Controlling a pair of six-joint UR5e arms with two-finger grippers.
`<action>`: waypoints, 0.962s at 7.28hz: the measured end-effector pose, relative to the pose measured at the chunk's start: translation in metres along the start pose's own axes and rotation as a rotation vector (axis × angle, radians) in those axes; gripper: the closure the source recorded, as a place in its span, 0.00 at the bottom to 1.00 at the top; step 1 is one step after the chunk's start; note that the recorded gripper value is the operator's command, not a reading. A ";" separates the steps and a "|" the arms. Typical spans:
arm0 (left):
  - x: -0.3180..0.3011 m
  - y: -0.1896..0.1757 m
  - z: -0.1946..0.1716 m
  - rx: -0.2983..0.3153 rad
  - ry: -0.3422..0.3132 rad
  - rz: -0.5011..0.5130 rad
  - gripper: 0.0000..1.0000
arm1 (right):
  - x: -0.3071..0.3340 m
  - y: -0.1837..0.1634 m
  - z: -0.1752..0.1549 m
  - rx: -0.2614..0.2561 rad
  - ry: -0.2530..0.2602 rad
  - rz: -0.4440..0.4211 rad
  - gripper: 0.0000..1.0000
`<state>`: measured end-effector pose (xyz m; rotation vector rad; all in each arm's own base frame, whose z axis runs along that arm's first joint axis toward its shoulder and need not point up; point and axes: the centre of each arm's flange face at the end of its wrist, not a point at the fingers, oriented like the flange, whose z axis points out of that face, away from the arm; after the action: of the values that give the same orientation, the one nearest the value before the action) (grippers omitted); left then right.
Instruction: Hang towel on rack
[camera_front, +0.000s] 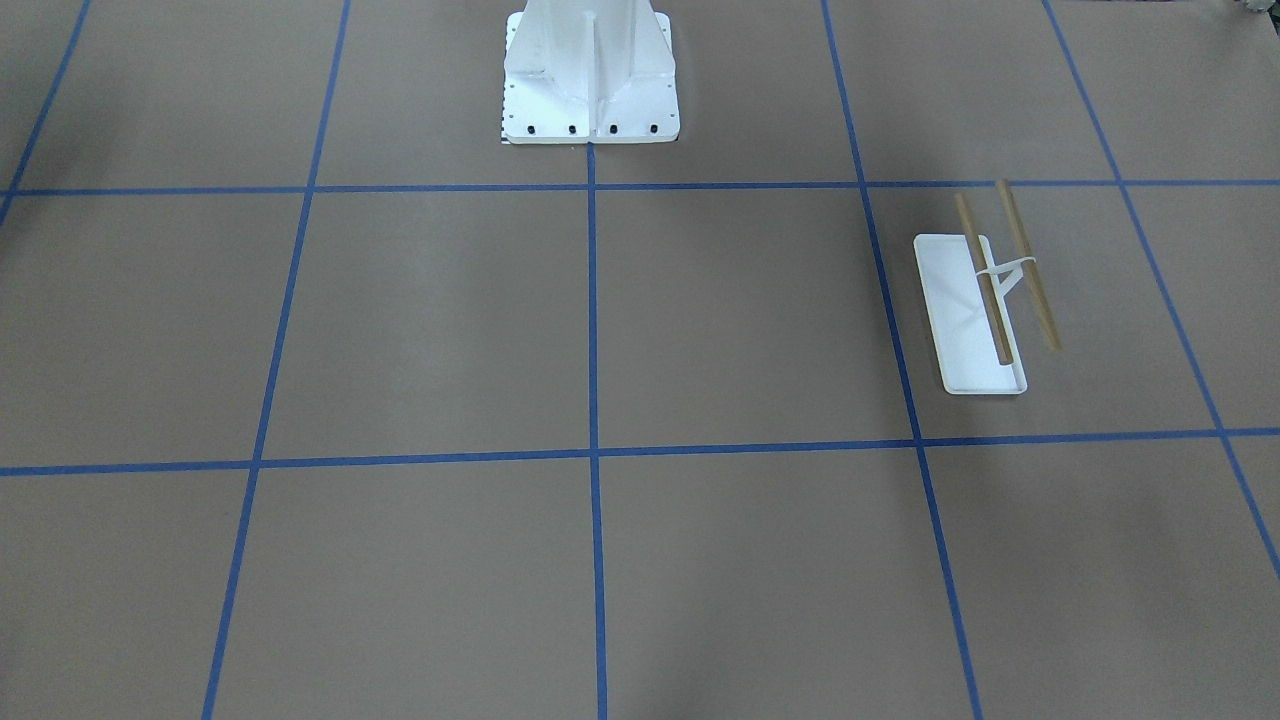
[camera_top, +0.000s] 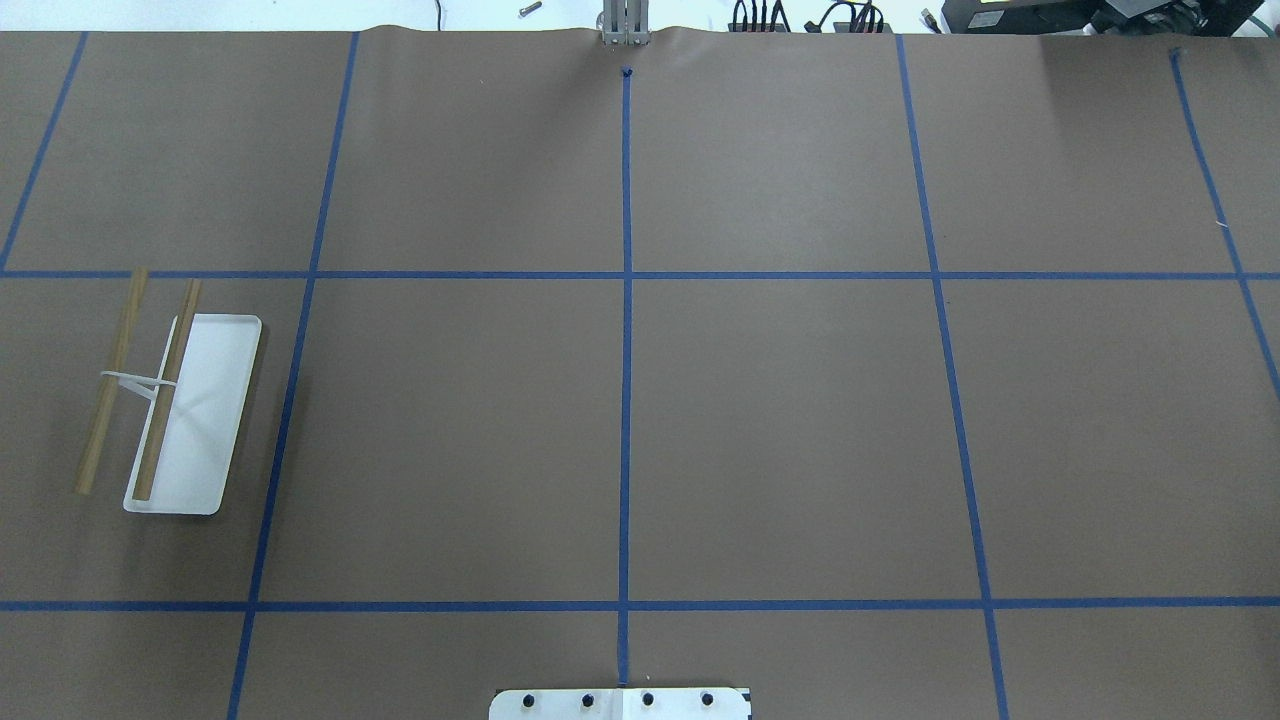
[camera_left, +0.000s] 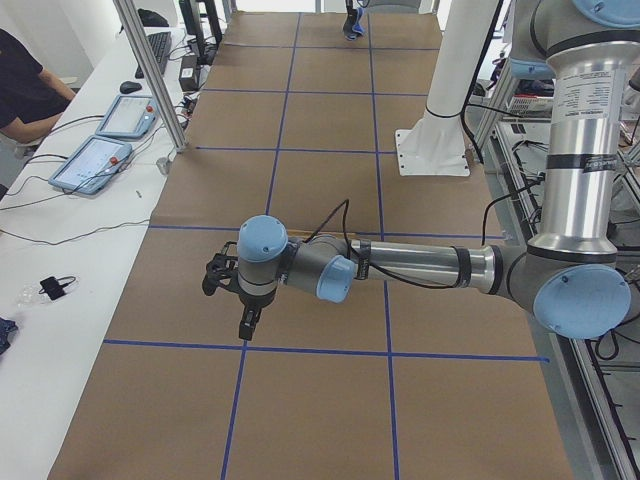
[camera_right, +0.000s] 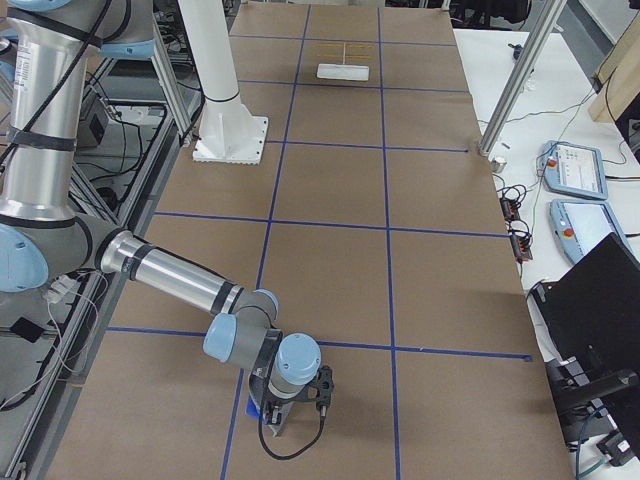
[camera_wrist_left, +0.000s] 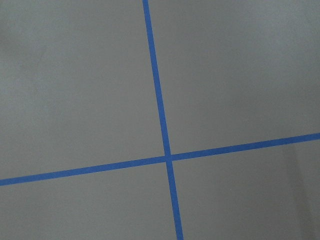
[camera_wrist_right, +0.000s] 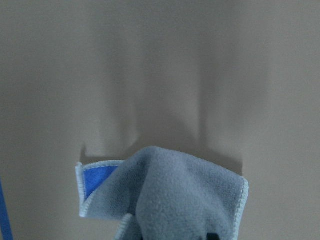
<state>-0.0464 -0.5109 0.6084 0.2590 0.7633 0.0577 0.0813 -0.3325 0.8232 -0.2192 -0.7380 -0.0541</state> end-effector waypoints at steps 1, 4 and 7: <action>0.000 0.000 0.000 0.000 0.000 0.000 0.01 | -0.003 -0.001 -0.007 0.018 -0.007 -0.001 1.00; 0.004 -0.006 -0.001 -0.003 0.029 -0.007 0.01 | -0.040 -0.056 -0.092 0.168 -0.011 0.066 1.00; 0.037 -0.044 -0.010 0.002 0.127 -0.179 0.01 | -0.125 -0.132 -0.215 0.277 -0.105 0.122 1.00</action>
<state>-0.0284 -0.5462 0.5649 0.1892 0.9105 -0.0971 0.1145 -0.5114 0.6086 -0.0017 -0.8264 0.1765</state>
